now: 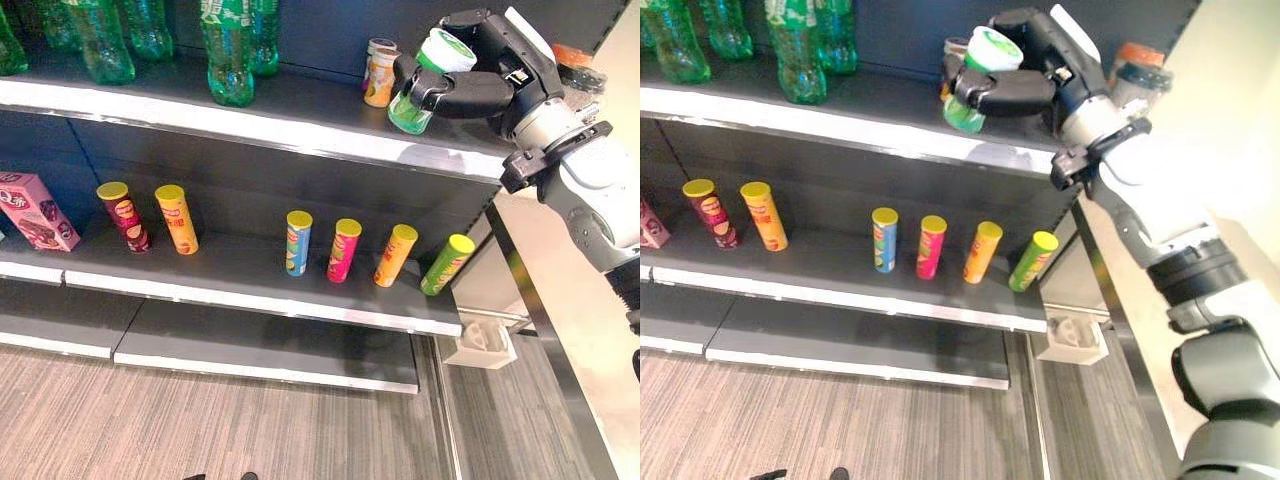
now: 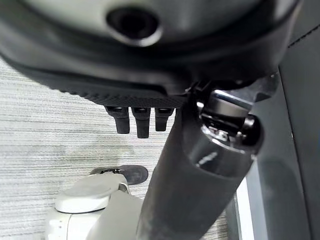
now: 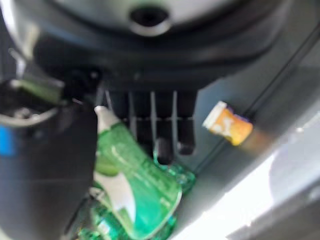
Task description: Put the goods on the table back onto the shelves and tidy them up.
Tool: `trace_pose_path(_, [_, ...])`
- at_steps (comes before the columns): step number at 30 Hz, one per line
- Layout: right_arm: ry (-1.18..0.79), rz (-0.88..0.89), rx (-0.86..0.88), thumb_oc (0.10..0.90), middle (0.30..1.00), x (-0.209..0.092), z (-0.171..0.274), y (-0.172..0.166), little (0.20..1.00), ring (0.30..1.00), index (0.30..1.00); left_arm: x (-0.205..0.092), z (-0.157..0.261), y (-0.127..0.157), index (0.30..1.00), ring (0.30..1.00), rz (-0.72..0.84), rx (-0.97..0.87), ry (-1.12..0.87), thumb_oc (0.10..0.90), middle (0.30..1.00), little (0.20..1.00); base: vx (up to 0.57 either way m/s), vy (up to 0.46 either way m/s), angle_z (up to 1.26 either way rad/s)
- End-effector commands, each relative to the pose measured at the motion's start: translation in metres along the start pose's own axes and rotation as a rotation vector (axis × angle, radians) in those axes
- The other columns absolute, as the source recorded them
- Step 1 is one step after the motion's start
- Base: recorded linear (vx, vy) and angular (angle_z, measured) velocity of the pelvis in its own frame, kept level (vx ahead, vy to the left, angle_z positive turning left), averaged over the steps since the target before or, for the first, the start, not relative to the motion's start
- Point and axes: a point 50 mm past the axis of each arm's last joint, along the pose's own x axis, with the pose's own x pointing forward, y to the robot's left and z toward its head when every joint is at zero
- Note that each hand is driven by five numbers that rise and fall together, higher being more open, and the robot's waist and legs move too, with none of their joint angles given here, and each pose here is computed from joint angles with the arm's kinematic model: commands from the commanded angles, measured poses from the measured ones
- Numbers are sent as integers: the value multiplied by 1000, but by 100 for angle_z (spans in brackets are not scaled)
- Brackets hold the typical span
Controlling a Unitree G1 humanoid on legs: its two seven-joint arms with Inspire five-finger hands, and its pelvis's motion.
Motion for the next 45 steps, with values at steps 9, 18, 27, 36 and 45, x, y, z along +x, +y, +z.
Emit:
trace_pose_path(9, [-56, -166, -17, 400, 300, 29, 39, -34, 300, 300, 300, 2, 15, 14, 900, 900, 11, 48, -50, 800, 900, 900, 5, 3, 7])
trace_pose_path(18, [21, -200, -55, 400, 300, 33, 29, -39, 300, 300, 300, 2, 16, 20, 900, 900, 26, 23, -58, 800, 900, 900, 10, -6, 9])
trace_pose_path(27, [58, -247, -87, 400, 300, 33, 28, -48, 300, 300, 300, 1, 13, 24, 900, 900, 40, 4, -53, 800, 900, 900, 15, -14, 10])
trace_pose_path(36, [90, -244, -177, 400, 300, 35, 30, -51, 300, 300, 300, 1, 15, 25, 900, 900, 44, 3, -62, 800, 900, 900, 9, 7, 9])
trace_pose_path(45, [130, -257, -257, 400, 300, 33, 27, -55, 300, 300, 300, 1, 22, 26, 900, 900, 44, 15, -87, 800, 900, 900, 0, 0, 0])
